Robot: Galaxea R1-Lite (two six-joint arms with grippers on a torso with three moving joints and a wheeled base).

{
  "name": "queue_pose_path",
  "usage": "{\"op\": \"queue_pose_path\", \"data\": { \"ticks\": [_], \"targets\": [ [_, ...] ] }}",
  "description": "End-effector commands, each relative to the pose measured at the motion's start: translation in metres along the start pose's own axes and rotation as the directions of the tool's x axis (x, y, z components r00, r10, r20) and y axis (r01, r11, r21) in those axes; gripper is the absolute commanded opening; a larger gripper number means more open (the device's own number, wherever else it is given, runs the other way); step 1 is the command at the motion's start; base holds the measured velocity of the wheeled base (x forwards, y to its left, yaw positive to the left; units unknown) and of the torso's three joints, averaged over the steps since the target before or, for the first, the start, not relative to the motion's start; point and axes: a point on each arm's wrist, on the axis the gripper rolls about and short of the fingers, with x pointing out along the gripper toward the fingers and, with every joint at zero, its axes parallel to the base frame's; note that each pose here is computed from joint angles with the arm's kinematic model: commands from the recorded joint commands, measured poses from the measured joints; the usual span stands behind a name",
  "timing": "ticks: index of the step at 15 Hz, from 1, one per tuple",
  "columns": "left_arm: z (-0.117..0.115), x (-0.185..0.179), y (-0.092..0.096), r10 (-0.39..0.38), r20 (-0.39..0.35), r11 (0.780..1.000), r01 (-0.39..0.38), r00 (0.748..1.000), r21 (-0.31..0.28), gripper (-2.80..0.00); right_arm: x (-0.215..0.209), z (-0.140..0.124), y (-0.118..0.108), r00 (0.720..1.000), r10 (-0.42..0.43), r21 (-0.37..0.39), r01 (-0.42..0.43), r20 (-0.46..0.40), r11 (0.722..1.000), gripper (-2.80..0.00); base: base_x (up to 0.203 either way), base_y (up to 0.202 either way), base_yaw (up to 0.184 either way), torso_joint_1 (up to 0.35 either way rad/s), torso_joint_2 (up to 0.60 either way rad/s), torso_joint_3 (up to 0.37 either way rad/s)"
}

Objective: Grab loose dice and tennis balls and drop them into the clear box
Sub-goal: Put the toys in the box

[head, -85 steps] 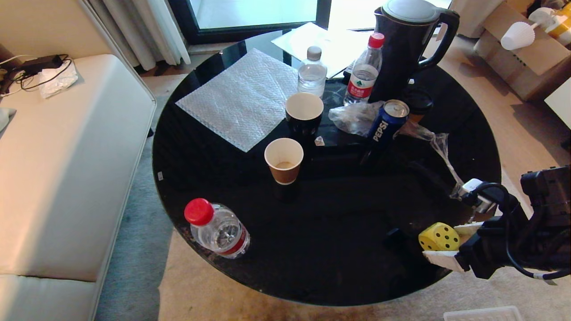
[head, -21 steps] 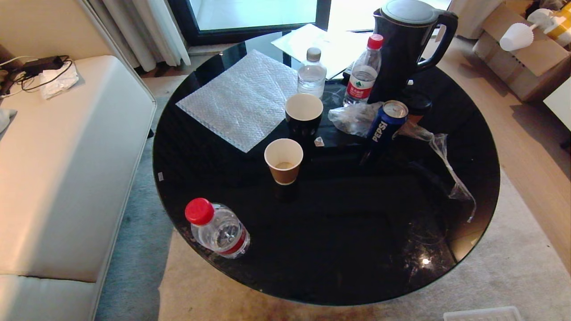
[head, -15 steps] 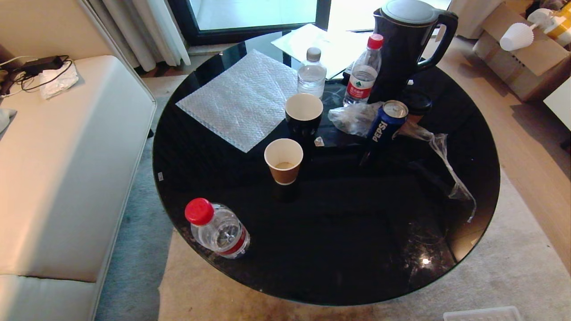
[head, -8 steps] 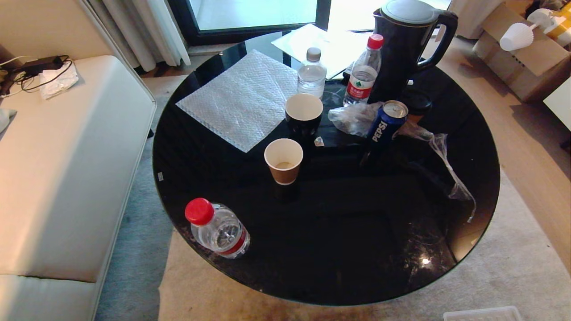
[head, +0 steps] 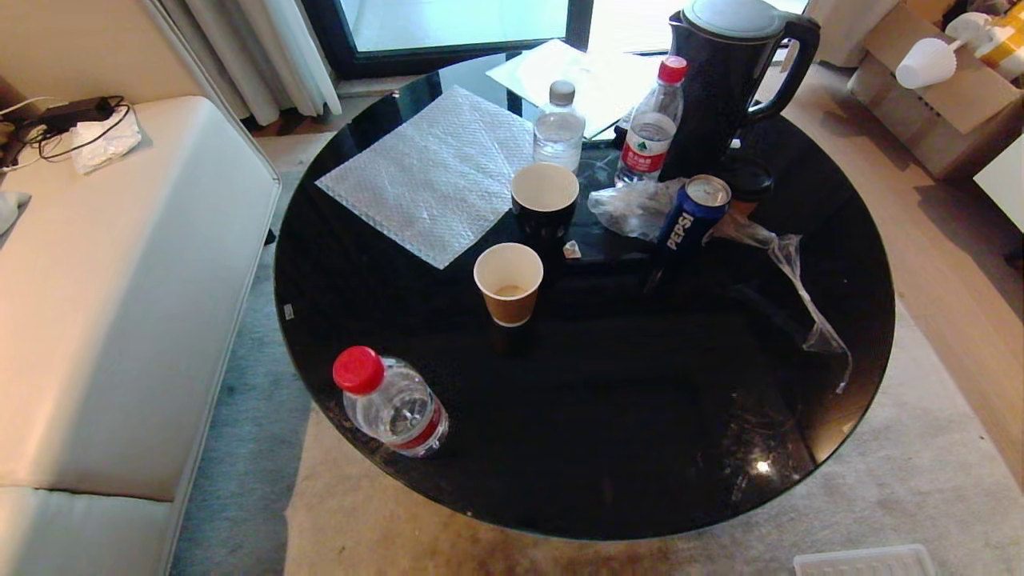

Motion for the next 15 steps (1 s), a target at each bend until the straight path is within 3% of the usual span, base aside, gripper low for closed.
{"op": "queue_pose_path", "data": {
  "ticks": [1, 15],
  "targets": [
    [0.0000, 0.0000, 0.0000, 0.000, 0.000, 1.000, 0.000, 1.000, -0.001, -2.80, -0.0001, -0.0001, 0.0000, 1.000, 0.001, -0.001, -0.001, 0.000, 1.000, -2.80, -0.159, 0.000, -0.003, 0.002, 0.01, 0.002],
    [0.0000, 0.0000, 0.0000, 0.000, 0.000, 1.000, 0.000, 1.000, -0.002, -2.80, -0.0001, -0.0001, 0.0000, 1.000, 0.001, 0.000, -0.001, 0.000, 1.000, -2.80, -0.175, 0.000, -0.001, 0.001, 0.00, 0.003]
  ]
}}
